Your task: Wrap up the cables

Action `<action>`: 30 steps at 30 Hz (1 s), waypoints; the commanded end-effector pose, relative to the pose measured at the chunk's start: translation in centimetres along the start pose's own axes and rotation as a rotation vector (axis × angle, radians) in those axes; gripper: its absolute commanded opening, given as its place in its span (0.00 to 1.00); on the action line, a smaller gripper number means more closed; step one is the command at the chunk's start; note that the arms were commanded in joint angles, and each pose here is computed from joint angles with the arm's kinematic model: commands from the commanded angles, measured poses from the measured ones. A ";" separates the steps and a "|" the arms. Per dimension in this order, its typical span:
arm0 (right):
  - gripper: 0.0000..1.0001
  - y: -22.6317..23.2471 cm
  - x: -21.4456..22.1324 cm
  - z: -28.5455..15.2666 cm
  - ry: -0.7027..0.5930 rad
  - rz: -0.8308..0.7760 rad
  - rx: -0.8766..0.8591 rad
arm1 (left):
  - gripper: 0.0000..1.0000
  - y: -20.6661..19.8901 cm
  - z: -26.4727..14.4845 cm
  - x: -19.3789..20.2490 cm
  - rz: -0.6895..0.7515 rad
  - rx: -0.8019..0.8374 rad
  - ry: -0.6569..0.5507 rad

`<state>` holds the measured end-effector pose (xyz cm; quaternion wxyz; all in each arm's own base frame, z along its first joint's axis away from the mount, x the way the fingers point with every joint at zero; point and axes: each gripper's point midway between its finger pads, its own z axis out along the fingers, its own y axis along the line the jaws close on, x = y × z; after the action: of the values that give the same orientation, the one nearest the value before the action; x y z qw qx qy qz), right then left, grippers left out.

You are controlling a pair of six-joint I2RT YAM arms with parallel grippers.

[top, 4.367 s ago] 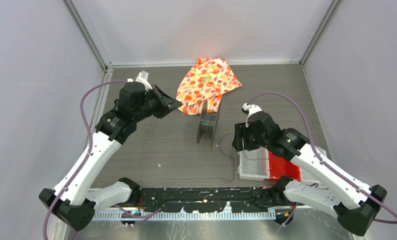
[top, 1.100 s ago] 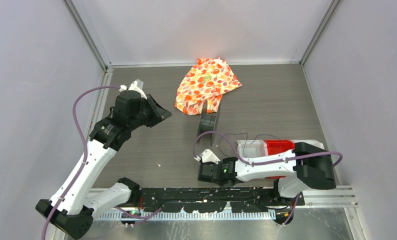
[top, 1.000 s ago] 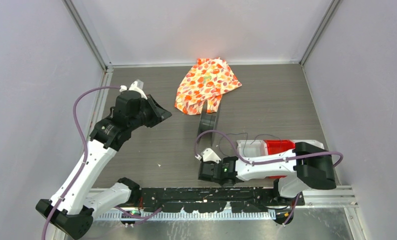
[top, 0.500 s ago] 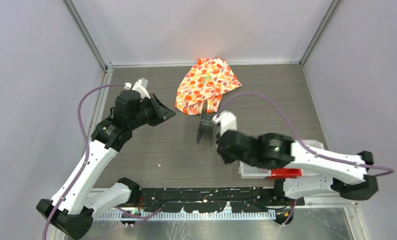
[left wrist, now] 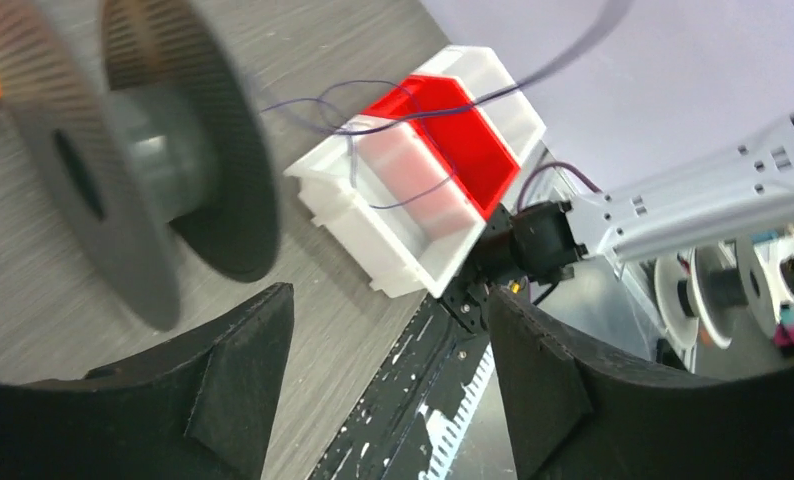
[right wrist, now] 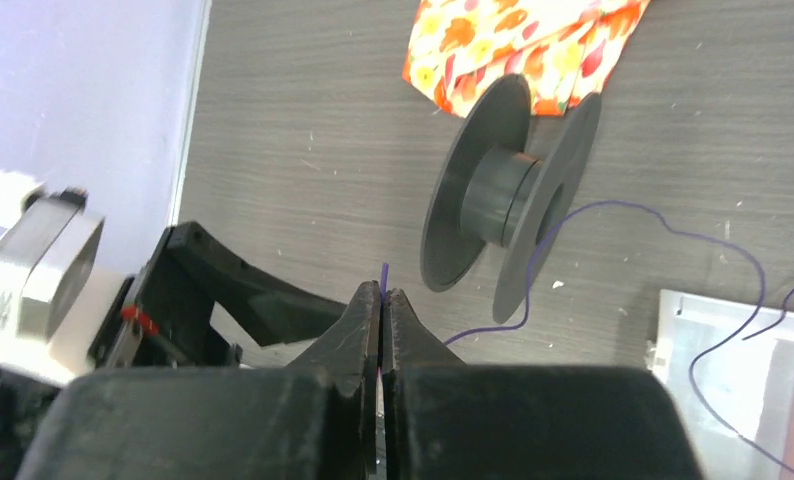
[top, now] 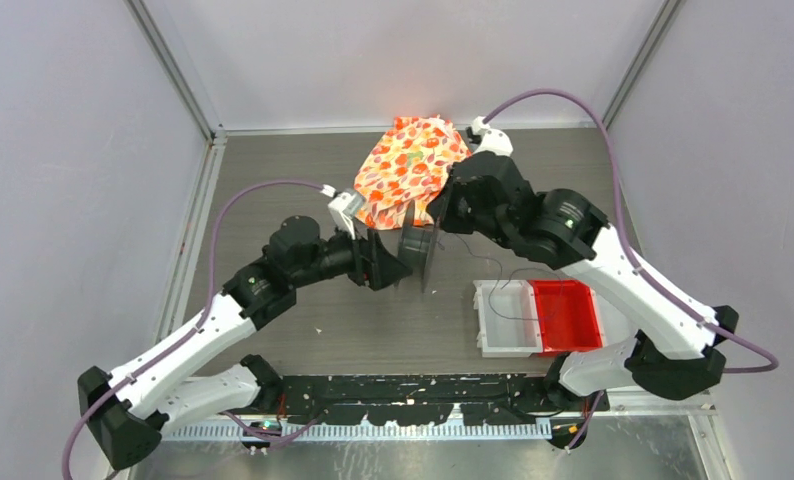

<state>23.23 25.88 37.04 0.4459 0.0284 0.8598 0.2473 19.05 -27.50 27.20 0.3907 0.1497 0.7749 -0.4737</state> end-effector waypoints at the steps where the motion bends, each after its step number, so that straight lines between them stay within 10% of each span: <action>1: 0.01 1.8 -0.7 -0.3 0.009 0.111 -0.064 | 0.73 -3.8 1.0 -3.5 0.221 0.084 -0.163; 21: 0.00 3.0 0.1 -0.1 0.067 0.161 -0.134 | 0.57 -5.5 3.5 -5.9 0.374 0.017 -0.368; 27: 0.01 2.3 -0.2 -0.3 0.054 0.172 -0.119 | 0.03 -5.9 3.8 -5.6 0.360 0.032 -0.340; 30: 0.50 1.3 -1.2 -1.2 0.003 0.163 -0.112 | 0.00 -6.1 3.8 -5.5 0.331 0.026 -0.313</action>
<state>22.83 28.26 36.10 0.3827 0.0554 0.8691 0.3084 20.69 -32.92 31.15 0.5645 0.2221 0.6791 -0.4132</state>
